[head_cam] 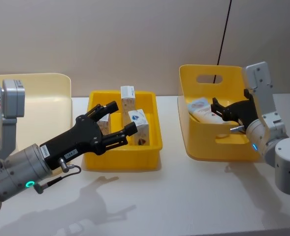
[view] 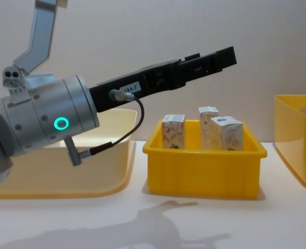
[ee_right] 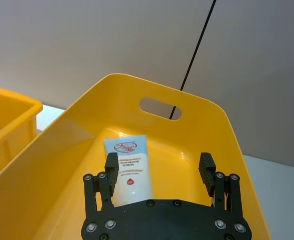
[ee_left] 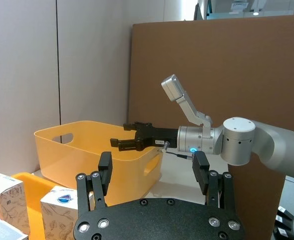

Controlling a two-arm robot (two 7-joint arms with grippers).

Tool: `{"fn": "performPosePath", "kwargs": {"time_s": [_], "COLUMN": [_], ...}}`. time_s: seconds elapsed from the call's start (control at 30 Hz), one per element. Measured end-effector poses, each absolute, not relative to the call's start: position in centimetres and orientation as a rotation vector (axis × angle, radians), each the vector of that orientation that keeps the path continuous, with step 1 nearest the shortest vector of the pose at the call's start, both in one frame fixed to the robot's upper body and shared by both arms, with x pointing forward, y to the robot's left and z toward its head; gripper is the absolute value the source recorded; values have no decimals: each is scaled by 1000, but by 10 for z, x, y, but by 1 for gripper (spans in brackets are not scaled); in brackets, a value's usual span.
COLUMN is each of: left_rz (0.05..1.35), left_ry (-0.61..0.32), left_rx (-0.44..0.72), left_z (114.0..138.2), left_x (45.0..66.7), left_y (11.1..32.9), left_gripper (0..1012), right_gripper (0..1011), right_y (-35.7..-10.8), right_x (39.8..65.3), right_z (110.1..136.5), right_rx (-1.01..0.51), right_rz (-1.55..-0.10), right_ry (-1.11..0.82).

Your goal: Bimanual collaborative sorting of washing and personal care products

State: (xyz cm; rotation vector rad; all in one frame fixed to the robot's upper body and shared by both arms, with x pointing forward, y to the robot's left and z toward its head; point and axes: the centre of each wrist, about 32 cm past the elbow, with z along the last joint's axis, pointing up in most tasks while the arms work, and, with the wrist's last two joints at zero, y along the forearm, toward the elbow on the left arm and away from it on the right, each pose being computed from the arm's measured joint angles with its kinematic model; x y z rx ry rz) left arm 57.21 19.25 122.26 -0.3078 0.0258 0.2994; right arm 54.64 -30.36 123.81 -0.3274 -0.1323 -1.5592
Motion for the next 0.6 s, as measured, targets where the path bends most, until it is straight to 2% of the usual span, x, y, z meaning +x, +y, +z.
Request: {"fn": "performPosePath", "kwargs": {"time_s": [0.23,0.6], "left_rz": [299,299], "left_ry": [26,26], "left_rx": [-308,-308], "left_z": [1223,1223], "left_x": [572,572], "left_y": [192,192], "left_gripper": [1003,1003], "right_gripper": [1001,1001], "right_y": [-304,-308], "right_x": [545,533], "right_z": [1238,1243], "right_rx": [-313,-192], "right_rz": [-1553,-1471], "right_ry": [-141,-206]}}
